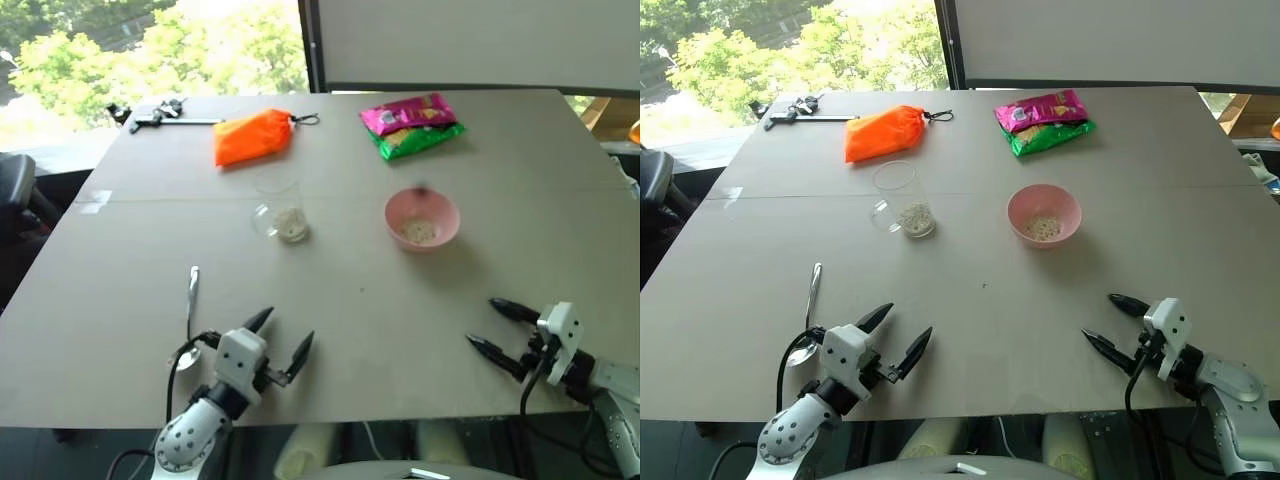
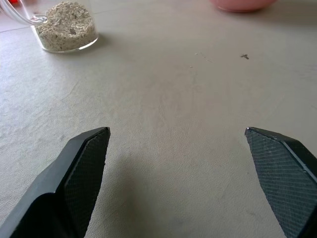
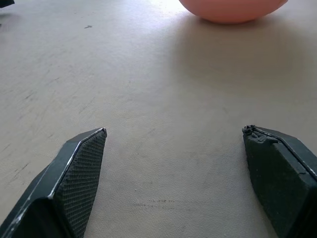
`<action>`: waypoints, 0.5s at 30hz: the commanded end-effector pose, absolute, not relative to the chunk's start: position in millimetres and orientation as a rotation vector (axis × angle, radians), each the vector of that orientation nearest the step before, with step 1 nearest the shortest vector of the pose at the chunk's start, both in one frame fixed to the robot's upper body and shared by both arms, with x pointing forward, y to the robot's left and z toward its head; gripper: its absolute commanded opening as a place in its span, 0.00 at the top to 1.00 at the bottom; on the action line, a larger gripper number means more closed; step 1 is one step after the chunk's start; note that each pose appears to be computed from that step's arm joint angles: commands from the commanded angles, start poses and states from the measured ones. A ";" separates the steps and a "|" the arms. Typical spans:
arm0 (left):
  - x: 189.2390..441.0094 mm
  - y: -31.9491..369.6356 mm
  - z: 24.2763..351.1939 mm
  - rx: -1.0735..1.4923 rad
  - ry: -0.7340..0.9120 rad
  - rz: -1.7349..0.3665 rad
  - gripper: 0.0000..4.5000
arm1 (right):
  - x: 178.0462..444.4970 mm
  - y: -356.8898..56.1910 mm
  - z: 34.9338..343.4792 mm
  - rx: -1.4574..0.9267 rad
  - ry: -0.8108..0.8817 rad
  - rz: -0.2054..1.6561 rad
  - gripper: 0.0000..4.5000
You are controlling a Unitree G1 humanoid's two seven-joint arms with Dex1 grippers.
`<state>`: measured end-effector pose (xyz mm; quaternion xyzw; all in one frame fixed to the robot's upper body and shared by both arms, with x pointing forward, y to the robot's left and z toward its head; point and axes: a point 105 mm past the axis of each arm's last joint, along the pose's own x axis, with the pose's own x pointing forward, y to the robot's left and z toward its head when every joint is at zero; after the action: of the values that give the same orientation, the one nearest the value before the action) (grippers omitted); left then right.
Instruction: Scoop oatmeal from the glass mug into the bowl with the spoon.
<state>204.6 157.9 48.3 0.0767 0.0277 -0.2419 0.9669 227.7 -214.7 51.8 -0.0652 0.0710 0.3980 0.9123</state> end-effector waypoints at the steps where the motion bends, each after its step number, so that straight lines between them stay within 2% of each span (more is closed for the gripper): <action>1: 203.7 153.2 48.9 0.150 0.054 -0.501 0.00 | 226.3 -222.5 45.4 -0.136 0.183 0.803 0.01; 15: 207.5 153.3 52.7 0.140 0.038 -0.450 0.00 | 230.3 -219.0 49.7 -0.162 0.174 0.833 0.01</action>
<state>207.4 157.2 48.6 0.0696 0.0246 -0.2249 0.9716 232.3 -215.5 54.2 -0.0778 0.0677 0.4043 0.9088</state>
